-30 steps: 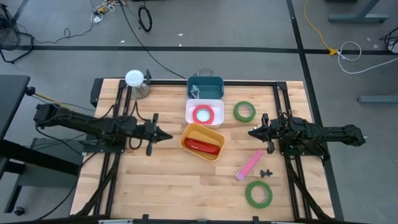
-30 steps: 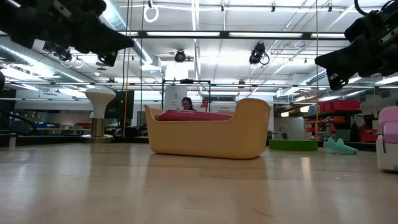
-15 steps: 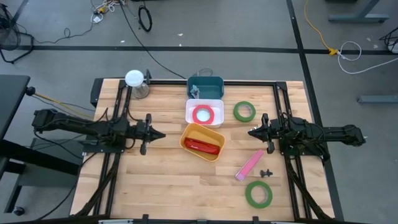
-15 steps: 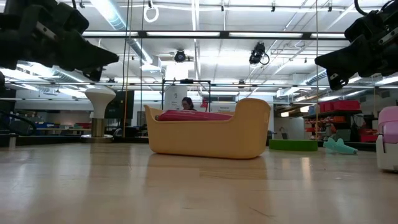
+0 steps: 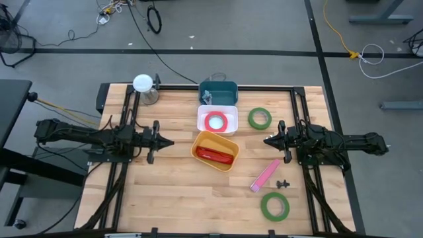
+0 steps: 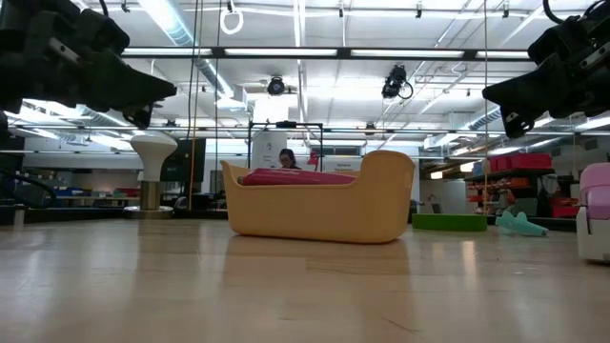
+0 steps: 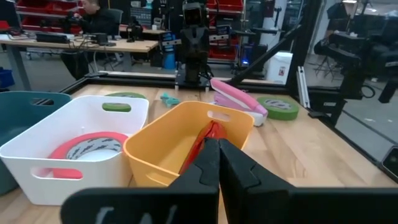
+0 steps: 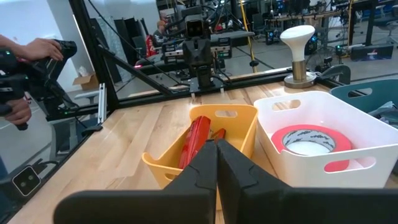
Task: Pick and place Stapler, Stapler remover, tape
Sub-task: Put the top green tape into the white bin
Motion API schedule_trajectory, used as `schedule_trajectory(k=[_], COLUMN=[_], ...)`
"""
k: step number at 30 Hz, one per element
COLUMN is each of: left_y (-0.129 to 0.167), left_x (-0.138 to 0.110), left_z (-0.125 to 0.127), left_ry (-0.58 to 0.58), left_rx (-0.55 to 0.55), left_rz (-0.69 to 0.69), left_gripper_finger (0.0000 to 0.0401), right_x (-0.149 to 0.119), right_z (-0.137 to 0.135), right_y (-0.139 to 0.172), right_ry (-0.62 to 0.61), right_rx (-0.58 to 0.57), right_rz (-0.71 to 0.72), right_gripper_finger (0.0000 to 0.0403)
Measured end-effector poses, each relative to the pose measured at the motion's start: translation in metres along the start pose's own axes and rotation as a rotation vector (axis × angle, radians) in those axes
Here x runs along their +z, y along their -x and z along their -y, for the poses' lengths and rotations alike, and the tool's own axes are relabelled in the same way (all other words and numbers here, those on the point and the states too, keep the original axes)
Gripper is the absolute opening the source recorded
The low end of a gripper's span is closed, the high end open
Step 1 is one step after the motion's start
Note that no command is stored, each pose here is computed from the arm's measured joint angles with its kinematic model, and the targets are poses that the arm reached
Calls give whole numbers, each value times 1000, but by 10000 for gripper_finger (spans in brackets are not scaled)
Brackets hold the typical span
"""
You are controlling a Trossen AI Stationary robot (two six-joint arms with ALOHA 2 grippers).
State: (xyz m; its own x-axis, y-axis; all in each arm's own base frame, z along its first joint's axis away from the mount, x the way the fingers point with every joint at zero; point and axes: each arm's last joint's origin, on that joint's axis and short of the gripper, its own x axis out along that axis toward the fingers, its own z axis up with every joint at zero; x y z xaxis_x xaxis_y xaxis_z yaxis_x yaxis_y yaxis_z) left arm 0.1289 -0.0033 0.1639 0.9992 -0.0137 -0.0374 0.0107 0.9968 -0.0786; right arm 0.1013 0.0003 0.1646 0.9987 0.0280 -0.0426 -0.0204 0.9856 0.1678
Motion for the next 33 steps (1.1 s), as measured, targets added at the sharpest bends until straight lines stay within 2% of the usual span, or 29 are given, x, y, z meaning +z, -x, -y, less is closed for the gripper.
schedule_trajectory(k=[14, 33], left_y=[8, 22], left_x=[-3, -8], left_z=[0, -2], left_ry=[-24, -48], left_rx=[-17, 22], left_rz=[-36, -79], left_gripper_finger=[0, 0], right_x=[0, 0], right_z=[0, 0], right_y=[0, 0], right_ry=[0, 0], right_rx=[0, 0], right_rz=[0, 0], right_gripper_finger=[7, 7])
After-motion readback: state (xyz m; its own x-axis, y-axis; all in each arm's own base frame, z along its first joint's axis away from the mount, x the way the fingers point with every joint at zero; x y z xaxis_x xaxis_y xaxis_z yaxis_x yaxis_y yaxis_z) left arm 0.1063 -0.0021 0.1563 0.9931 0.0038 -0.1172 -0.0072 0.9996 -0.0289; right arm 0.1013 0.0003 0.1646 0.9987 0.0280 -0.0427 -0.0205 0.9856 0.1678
